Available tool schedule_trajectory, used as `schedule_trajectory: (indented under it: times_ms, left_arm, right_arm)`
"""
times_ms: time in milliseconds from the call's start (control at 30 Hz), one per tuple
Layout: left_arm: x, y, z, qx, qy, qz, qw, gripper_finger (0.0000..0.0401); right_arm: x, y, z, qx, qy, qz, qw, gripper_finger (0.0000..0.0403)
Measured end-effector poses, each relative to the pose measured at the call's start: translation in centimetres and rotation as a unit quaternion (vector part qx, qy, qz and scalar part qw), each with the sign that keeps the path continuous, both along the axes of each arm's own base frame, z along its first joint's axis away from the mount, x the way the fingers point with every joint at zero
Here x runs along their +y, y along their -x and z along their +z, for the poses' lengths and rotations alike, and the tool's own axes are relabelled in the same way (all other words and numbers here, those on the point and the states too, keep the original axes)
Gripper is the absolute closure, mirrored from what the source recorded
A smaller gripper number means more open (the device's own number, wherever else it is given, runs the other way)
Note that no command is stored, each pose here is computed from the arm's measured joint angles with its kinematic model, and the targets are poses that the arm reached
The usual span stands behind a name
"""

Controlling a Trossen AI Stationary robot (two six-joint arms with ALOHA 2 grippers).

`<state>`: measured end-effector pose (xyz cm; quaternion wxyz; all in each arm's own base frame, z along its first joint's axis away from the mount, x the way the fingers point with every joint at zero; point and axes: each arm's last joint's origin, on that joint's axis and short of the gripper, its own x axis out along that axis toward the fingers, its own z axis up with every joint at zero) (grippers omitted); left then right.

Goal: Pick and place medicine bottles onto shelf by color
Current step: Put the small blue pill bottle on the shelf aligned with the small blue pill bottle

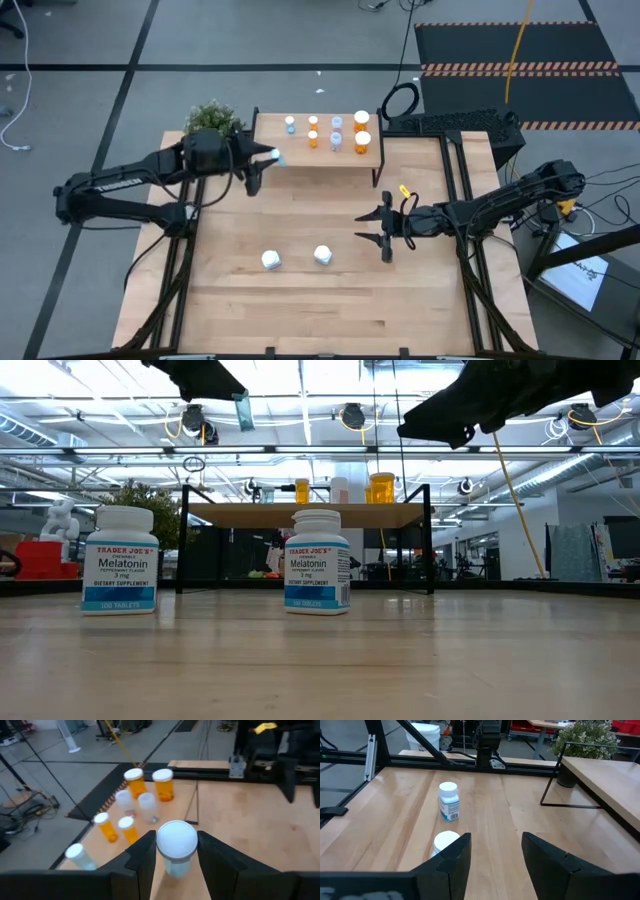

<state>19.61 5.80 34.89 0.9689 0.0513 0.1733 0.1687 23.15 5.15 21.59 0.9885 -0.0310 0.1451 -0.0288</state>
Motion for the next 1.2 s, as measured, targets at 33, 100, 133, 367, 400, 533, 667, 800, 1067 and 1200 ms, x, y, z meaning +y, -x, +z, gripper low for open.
schedule_trajectory:
  times_ms: [33, 100, 133, 367, 400, 533, 667, 800, 1067, 1200]
  left_arm:
    - [0.3, 0.0, 0.1, 0.003, 0.0, 0.002, 1.0, 0.0261]
    - [0.9, -0.3, 0.4, 0.013, -0.003, 0.009, 1.0, 0.0261]
    - [1.2, -0.6, 0.6, 0.014, -0.005, 0.01, 1.0, 0.0261]
    - [3.5, -3.2, 0.9, 0.048, -0.015, -0.002, 0.999, 0.0261]
    - [3.9, -3.5, 0.8, 0.053, -0.017, 0.0, 0.998, 0.0261]
    - [5.4, -4.6, 0.1, 0.075, -0.017, 0.013, 0.997, 0.0261]
    - [6.7, -4.9, -0.6, 0.087, -0.009, 0.033, 0.996, 0.0261]
    - [7.7, -4.8, -1.0, 0.092, 0.004, 0.053, 0.994, 0.0261]
    - [8.9, -5.0, -2.1, 0.091, 0.013, 0.073, 0.993, 0.0261]
    - [9.2, -5.0, -4.0, 0.103, 0.026, 0.079, 0.991, 0.0261]
  right_arm:
    - [0.0, 0.0, 0.0, 0.0, 0.001, 0.0, 1.0, 0.0234]
    - [0.0, 0.0, 0.0, 0.0, 0.002, 0.0, 1.0, 0.0234]
    - [0.0, 0.0, 0.0, 0.0, 0.003, 0.0, 1.0, 0.0234]
    - [0.0, 0.0, 0.0, 0.0, 0.004, 0.001, 1.0, 0.0234]
    - [0.0, 0.0, 0.0, 0.0, 0.004, 0.0, 1.0, 0.0234]
    - [0.0, 0.0, 0.0, 0.002, 0.005, 0.0, 1.0, 0.0234]
    - [0.0, 0.0, -0.1, 0.005, 0.005, 0.001, 1.0, 0.0234]
    - [0.0, 0.0, -0.1, 0.005, 0.006, 0.001, 1.0, 0.0234]
    - [0.0, 0.1, -0.2, 0.012, 0.007, 0.0, 1.0, 0.0234]
    - [0.0, 0.1, -0.2, 0.012, 0.007, 0.0, 1.0, 0.0234]
